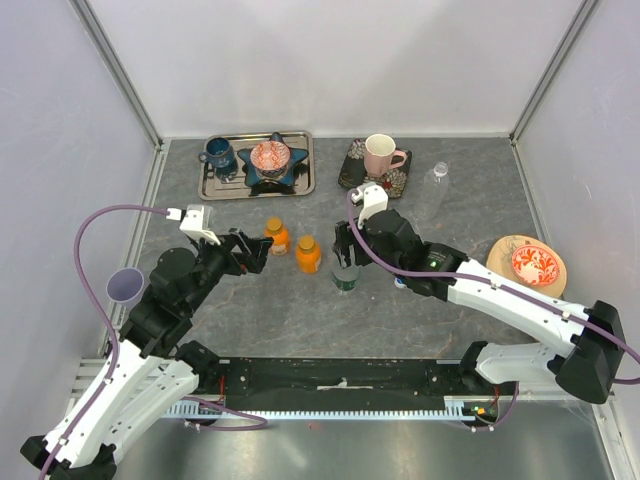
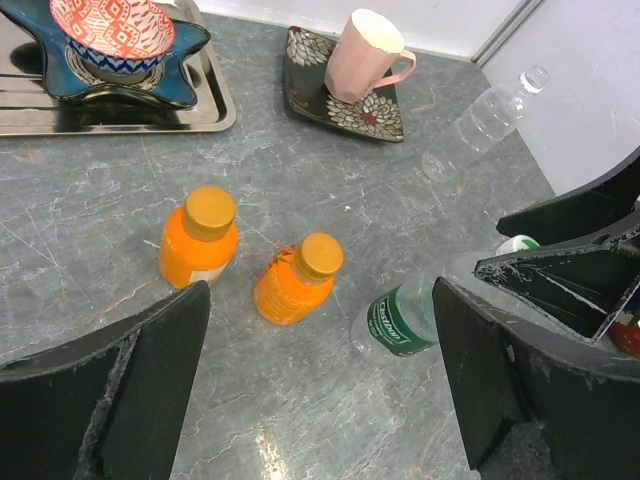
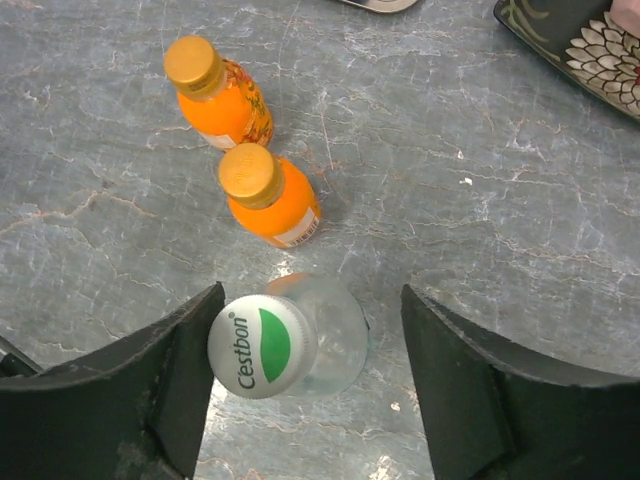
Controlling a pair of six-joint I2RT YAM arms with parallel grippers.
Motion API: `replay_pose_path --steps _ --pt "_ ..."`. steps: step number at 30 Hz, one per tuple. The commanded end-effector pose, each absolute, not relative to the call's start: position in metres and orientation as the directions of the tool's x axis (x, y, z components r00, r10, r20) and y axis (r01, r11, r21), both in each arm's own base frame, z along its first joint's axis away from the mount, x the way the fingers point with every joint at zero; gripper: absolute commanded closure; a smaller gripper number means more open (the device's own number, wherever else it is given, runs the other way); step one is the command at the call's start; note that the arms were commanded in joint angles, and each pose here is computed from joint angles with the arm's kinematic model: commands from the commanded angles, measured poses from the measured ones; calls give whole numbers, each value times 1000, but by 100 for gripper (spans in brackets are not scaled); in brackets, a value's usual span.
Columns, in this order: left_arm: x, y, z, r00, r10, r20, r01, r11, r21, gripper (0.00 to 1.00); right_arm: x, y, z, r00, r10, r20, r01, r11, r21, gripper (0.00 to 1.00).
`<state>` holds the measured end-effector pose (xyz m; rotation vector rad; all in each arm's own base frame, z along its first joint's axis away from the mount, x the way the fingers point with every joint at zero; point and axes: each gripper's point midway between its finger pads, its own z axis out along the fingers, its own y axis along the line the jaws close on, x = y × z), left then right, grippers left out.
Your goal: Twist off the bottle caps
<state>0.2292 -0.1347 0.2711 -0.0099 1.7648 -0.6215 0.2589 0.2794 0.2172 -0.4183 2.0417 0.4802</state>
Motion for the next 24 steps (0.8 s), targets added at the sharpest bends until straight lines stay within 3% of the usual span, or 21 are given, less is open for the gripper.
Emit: replay_pose_path --steps 1,7,13,15,17,18,24 --pt "233 -136 278 -279 -363 -889 308 843 -441 2 262 286 226 -450 -61 -891 -483 856 185 26" --pt "234 -135 280 -263 -349 -900 314 851 -421 3 256 284 240 -435 -38 -900 -493 846 203 62" --pt "242 -120 310 -153 -347 -925 278 884 -377 2 248 267 323 -352 92 -931 -493 828 268 66" --pt "246 -122 329 -110 -354 -929 297 880 -370 2 242 271 350 -359 147 -922 -508 798 325 76" --pt "244 -132 343 -88 -344 -935 369 860 -352 0 235 283 373 -389 183 -903 -551 740 387 94" --pt "243 -140 356 -68 -345 -936 416 843 -341 0 225 301 371 -436 151 -887 -607 678 414 98" --pt "202 -203 402 -110 -312 -944 770 574 -279 1 197 332 399 -488 115 -865 -729 492 477 100"
